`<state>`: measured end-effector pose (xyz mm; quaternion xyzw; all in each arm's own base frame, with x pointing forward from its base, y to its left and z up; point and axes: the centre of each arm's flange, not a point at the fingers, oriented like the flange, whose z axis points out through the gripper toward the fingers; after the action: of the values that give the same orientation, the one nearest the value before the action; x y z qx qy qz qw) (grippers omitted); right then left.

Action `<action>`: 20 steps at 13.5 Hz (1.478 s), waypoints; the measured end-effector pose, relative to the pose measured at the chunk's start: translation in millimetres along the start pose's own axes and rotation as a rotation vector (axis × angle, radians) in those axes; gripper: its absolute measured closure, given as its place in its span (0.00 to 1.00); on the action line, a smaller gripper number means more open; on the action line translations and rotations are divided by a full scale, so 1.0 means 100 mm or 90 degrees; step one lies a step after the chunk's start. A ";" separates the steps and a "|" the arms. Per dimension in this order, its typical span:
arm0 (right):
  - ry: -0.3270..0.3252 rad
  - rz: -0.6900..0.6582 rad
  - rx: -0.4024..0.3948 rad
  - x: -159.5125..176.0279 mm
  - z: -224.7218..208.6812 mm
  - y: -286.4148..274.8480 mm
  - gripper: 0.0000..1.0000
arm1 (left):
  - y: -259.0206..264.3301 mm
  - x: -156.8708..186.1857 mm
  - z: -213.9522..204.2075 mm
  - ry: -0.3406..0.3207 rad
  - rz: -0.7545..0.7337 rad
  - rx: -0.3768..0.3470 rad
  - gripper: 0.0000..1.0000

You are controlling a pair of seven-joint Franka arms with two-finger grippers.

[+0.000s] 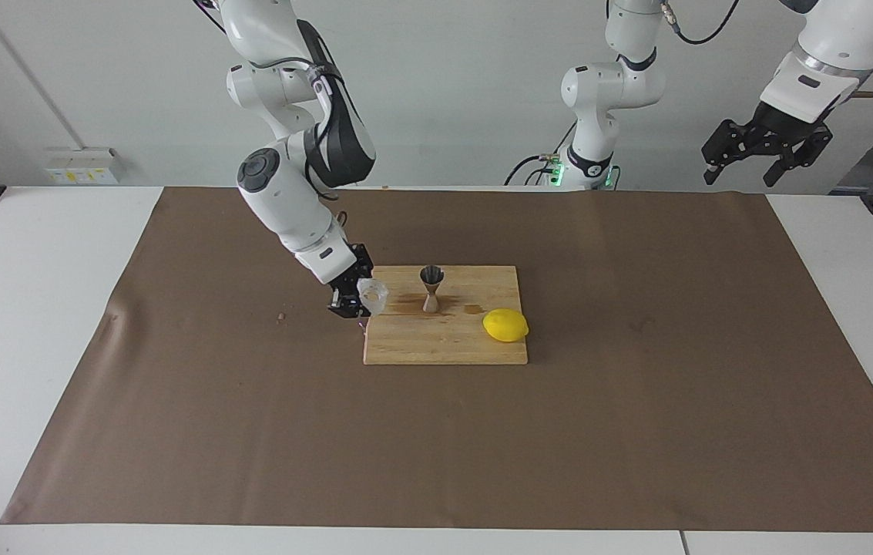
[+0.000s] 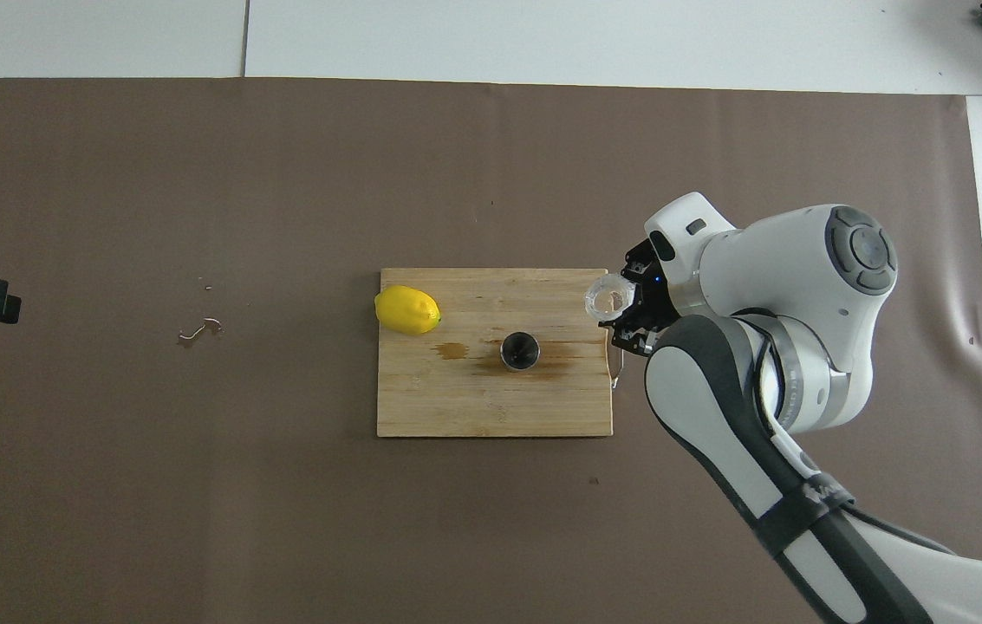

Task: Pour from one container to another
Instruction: 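Lift the white cup and carry it above the steel cup, then tilt the white cup over the steel cup with the right gripper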

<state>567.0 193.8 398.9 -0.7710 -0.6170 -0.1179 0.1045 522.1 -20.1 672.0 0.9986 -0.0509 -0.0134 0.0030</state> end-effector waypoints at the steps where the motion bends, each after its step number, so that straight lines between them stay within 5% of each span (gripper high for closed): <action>1: -0.020 -0.004 -0.008 0.13 0.00 -0.05 0.49 | 0.00 0.02 0.02 -0.002 0.000 0.000 0.00; 5: -0.097 -0.019 -0.041 0.60 0.11 -0.37 0.49 | -0.02 0.16 0.16 0.000 0.000 -0.001 0.00; 20: -0.283 -0.111 -0.126 1.17 0.13 -0.86 0.49 | -0.04 0.18 0.19 -0.002 -0.003 -0.002 0.00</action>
<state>508.3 325.3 424.0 -0.7285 -0.6743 -0.0138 -0.1201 540.2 -17.8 652.7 0.9987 -0.0487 -0.0154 0.0042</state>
